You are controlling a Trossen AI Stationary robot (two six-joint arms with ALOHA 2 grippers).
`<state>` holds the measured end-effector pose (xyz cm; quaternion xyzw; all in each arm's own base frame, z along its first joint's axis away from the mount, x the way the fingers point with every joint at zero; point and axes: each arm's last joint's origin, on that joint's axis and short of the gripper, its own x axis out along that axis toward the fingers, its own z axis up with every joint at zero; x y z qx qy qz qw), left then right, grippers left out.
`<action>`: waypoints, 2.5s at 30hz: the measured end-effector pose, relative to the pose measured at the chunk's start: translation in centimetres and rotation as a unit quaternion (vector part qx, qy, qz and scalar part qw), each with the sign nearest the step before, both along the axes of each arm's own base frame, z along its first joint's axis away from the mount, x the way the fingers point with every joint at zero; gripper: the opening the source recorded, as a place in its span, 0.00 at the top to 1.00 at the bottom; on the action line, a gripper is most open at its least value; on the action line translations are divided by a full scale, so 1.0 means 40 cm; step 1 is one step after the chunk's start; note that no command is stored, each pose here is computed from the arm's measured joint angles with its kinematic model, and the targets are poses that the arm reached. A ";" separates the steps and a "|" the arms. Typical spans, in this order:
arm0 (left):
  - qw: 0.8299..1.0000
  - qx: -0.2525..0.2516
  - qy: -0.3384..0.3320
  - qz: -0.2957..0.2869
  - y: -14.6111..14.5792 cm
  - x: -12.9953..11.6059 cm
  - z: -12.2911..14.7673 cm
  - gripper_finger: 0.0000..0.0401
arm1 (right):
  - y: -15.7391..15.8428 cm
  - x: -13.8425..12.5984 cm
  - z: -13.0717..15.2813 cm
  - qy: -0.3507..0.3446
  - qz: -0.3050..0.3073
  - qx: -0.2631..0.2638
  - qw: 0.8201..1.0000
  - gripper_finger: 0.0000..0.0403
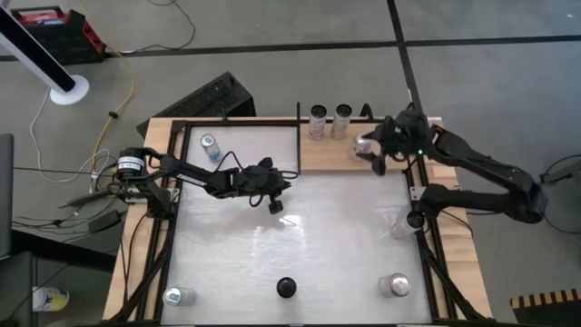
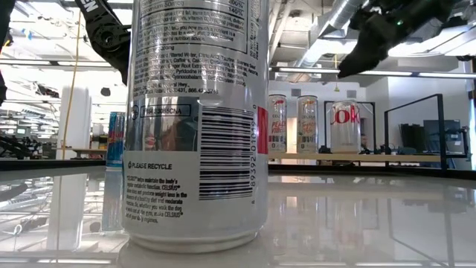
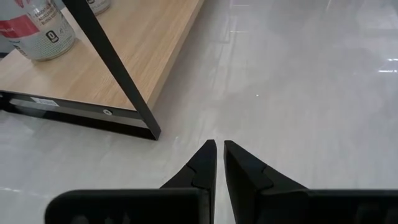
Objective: Place canned beverage on shelf
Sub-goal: Put the top silver soda can on the shelf
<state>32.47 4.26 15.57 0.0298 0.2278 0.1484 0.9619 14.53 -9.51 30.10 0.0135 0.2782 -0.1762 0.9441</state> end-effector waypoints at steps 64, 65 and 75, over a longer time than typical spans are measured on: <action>1.000 -0.005 0.002 0.002 0.000 -0.001 -0.002 0.95 | -0.148 0.050 -0.176 0.194 -0.166 0.005 0.967 0.95; 1.000 -0.005 0.002 0.002 0.000 -0.001 -0.002 0.95 | -0.149 0.048 -0.176 0.195 -0.166 0.004 0.967 0.94; 1.000 -0.005 0.002 0.002 0.000 -0.001 -0.002 0.95 | -0.169 0.031 -0.175 0.198 -0.179 -0.004 0.964 0.96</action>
